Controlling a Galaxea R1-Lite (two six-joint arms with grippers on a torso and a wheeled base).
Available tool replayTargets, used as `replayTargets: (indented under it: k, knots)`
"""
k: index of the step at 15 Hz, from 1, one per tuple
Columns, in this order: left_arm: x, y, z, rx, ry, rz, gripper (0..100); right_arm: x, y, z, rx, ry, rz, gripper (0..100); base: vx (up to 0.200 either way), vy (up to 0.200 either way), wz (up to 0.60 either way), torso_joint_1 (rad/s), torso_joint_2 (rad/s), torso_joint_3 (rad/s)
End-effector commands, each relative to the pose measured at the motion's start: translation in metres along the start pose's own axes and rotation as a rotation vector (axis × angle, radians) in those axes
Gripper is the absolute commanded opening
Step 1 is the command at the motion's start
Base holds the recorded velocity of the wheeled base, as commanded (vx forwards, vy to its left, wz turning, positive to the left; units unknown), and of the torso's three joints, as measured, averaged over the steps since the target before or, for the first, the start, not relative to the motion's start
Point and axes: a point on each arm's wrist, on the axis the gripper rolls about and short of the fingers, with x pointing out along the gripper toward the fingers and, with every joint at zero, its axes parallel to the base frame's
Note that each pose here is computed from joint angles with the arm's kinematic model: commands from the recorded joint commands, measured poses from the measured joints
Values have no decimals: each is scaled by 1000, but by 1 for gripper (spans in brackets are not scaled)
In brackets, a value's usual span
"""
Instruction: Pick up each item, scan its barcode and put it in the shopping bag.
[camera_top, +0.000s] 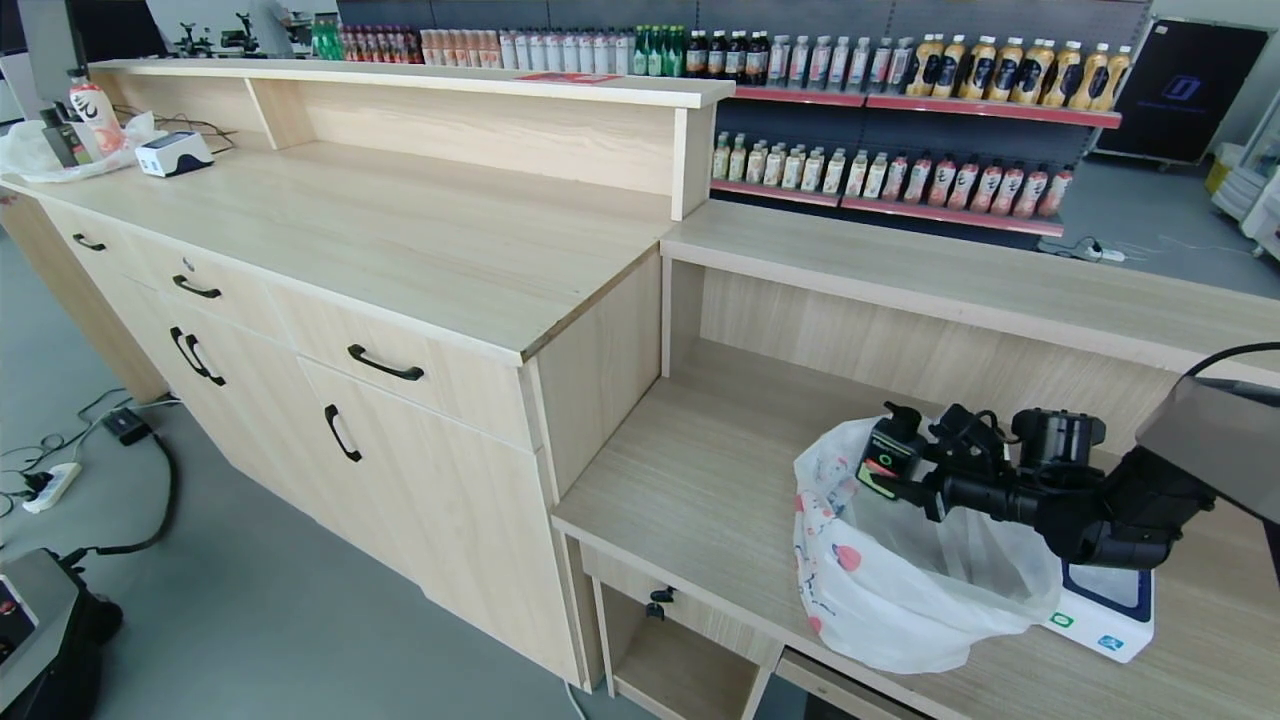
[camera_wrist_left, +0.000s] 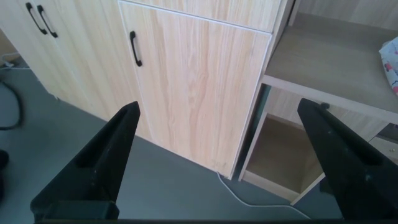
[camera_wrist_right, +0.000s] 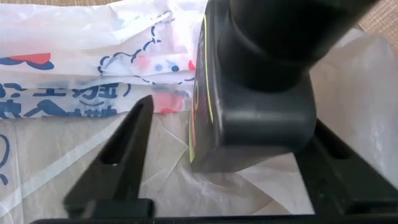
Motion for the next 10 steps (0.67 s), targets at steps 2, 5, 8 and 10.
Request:
replayTargets:
  k: [2,5,8,10]
  knots:
    - [0,0,0,1,1,0,100,0,-1,0,16,0,-2,100,0,0,0,0,0,0]
    - [0,0,0,-1,1,0,100,-6,-6,15,26,-25,-19,100,0,0,0,0,0,0]
    - [0,0,0,-1,1,0,100,-32,-3,61,40,-67,-34,100,0,0,0,0,0,0]
    - [0,0,0,-1,1,0,100,-62,11,99,50,-88,-28,100,0,0,0,0,0,0]
